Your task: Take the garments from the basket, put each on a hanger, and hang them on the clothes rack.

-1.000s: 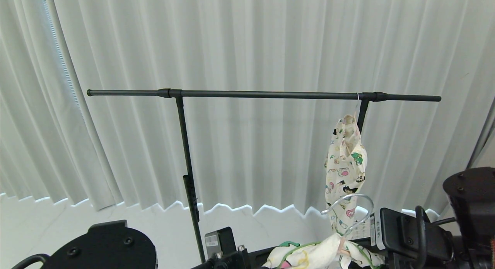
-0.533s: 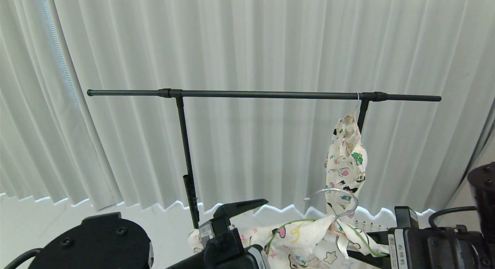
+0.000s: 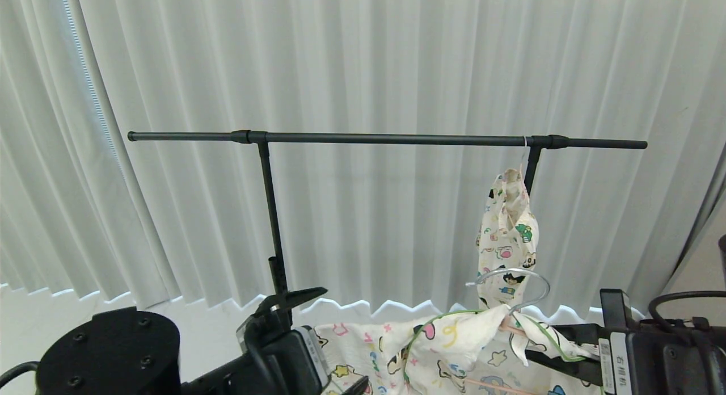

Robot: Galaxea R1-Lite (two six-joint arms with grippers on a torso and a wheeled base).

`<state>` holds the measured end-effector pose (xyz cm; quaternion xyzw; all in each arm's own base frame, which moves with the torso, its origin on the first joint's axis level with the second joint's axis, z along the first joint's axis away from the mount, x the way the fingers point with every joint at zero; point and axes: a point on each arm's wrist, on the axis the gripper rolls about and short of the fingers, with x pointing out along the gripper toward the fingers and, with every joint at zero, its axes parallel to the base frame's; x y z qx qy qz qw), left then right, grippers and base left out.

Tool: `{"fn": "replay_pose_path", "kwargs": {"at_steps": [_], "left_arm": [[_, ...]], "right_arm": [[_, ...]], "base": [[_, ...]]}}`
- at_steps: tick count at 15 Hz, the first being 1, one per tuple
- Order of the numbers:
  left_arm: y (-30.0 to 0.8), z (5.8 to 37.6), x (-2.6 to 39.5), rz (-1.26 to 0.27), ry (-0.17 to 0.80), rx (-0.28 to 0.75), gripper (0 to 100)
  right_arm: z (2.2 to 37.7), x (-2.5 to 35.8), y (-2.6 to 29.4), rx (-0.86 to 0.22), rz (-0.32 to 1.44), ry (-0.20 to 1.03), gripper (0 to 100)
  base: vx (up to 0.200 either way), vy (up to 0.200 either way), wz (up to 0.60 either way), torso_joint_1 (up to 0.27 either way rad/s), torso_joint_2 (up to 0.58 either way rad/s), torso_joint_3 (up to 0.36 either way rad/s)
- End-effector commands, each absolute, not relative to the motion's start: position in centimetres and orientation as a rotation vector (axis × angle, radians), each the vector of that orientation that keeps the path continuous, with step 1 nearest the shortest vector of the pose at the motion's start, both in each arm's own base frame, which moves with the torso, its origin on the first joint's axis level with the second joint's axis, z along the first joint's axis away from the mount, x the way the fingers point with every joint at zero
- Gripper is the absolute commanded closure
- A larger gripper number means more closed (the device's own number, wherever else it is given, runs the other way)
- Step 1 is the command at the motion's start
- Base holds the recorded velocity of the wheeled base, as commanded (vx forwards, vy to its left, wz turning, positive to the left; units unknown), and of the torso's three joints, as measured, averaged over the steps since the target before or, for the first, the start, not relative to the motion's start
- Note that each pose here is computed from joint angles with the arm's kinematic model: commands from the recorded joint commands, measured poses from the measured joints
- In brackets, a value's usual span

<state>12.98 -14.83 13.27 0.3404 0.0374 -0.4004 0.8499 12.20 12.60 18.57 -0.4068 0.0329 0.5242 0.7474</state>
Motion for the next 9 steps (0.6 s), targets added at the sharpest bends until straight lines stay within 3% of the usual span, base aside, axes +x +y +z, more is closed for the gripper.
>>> {"fn": "replay_pose_path", "kwargs": {"at_steps": [1,3,6,9], "left_arm": [[-11.6,11.5,12.1,-0.778,0.177,0.714,0],[-10.6,10.6,12.0,-0.739,0.241,0.691,0],[-10.5,10.4,12.3,-0.703,0.301,0.567,0],[-10.4,10.2,12.2,-0.702,0.32,0.55,0]], "right_arm": [[18.8,11.9,12.4,-0.892,1.15,0.047,100],[18.9,11.9,12.4,-0.899,1.175,0.022,100],[19.0,11.9,12.5,-0.918,1.194,-0.013,100],[19.1,12.0,12.6,-0.916,1.191,-0.029,100]], "base": [[0.0,0.0,0.0,0.0,0.0,0.0],[0.0,0.0,0.0,0.0,0.0,0.0],[0.0,0.0,0.0,0.0,0.0,0.0],[0.0,0.0,0.0,0.0,0.0,0.0]]}}
